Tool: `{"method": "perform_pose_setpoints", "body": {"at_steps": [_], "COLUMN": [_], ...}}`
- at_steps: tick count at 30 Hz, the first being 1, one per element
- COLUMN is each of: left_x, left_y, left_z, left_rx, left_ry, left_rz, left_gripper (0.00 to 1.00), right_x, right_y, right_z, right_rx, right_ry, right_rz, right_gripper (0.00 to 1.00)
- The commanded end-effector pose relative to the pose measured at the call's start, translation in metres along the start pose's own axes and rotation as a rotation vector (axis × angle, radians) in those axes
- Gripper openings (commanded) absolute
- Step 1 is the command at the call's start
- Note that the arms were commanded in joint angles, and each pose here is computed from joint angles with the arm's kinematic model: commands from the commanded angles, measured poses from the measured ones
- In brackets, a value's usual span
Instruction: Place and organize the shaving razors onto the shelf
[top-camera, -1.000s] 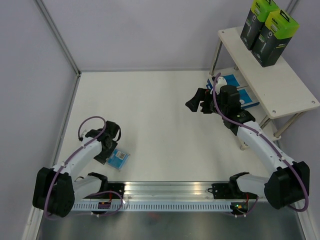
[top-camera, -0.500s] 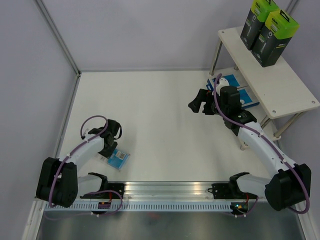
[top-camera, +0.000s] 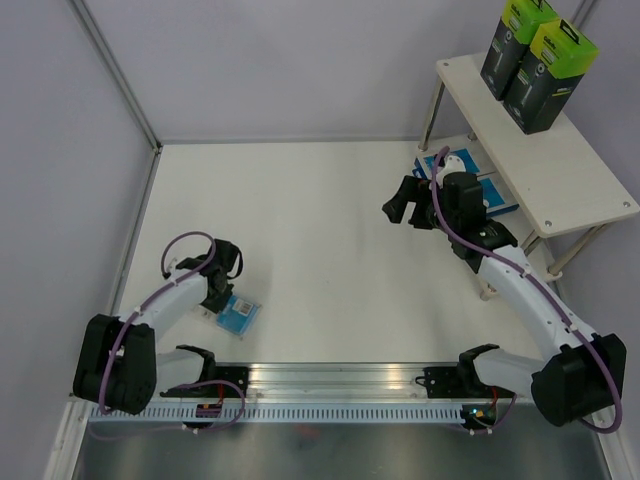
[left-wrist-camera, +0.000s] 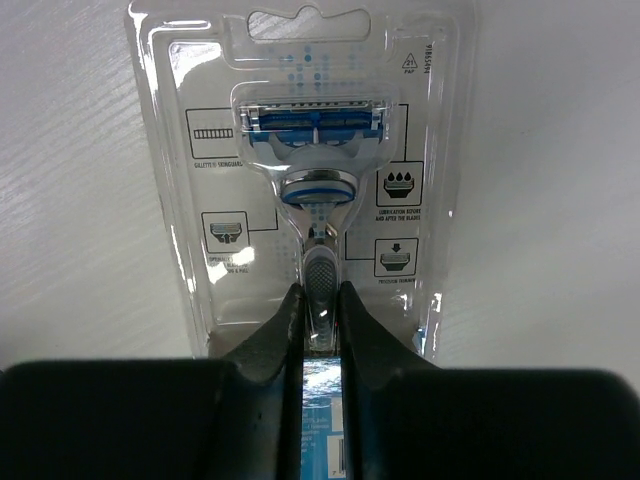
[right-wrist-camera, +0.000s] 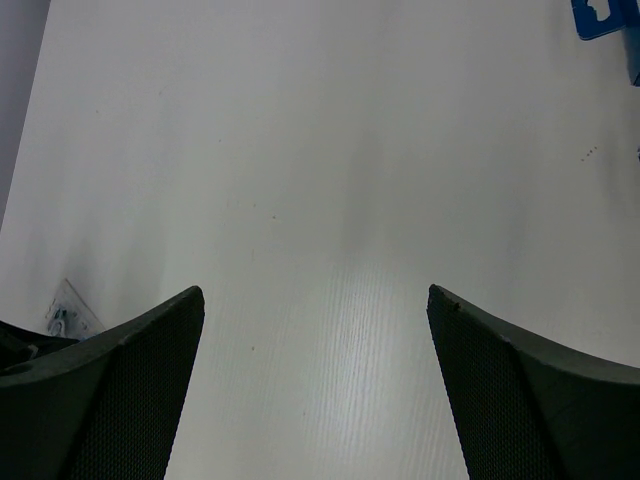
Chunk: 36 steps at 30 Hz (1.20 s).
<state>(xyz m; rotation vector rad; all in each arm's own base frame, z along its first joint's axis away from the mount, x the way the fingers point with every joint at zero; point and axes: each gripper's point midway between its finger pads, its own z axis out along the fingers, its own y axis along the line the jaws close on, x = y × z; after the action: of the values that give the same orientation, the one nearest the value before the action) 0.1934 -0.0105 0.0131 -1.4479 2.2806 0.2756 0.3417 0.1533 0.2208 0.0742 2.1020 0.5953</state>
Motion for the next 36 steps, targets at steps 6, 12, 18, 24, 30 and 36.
{"method": "perform_pose_setpoints", "body": {"at_steps": [6,12,18,24,30,36], "left_x": [-0.004,-0.026,-0.013,0.026,0.058,0.081], "left_y": [-0.047,-0.110,-0.175,-0.213,-0.228,-0.228], "left_z": [-0.011,-0.056,-0.117,-0.184,-0.231,-0.250], "left_rx": [0.171,0.425,0.783,1.191,1.469,1.582], "left_ry": [0.023,-0.041,-0.021,-0.051,-0.068,-0.100], "left_rz": [0.149,0.334,0.517,0.776,1.063,1.272], "left_gripper": [0.02,0.02,0.02,0.02,0.02,0.02], "right_x": [-0.037,-0.030,-0.018,-0.009,0.010,-0.001], "right_y": [0.002,0.048,0.079,0.089,0.107,0.111], "right_z": [-0.024,-0.020,-0.021,-0.008,0.004,0.008], "right_rx": [0.053,-0.218,-0.424,-0.480,-0.583,-0.553], "right_ry": [-0.125,-0.088,-0.051,0.002,0.101,0.139], "right_rz": [0.020,0.008,0.020,0.019,-0.005,0.004], "right_gripper": [0.98,0.98,0.98,0.98,0.98,0.98]}}
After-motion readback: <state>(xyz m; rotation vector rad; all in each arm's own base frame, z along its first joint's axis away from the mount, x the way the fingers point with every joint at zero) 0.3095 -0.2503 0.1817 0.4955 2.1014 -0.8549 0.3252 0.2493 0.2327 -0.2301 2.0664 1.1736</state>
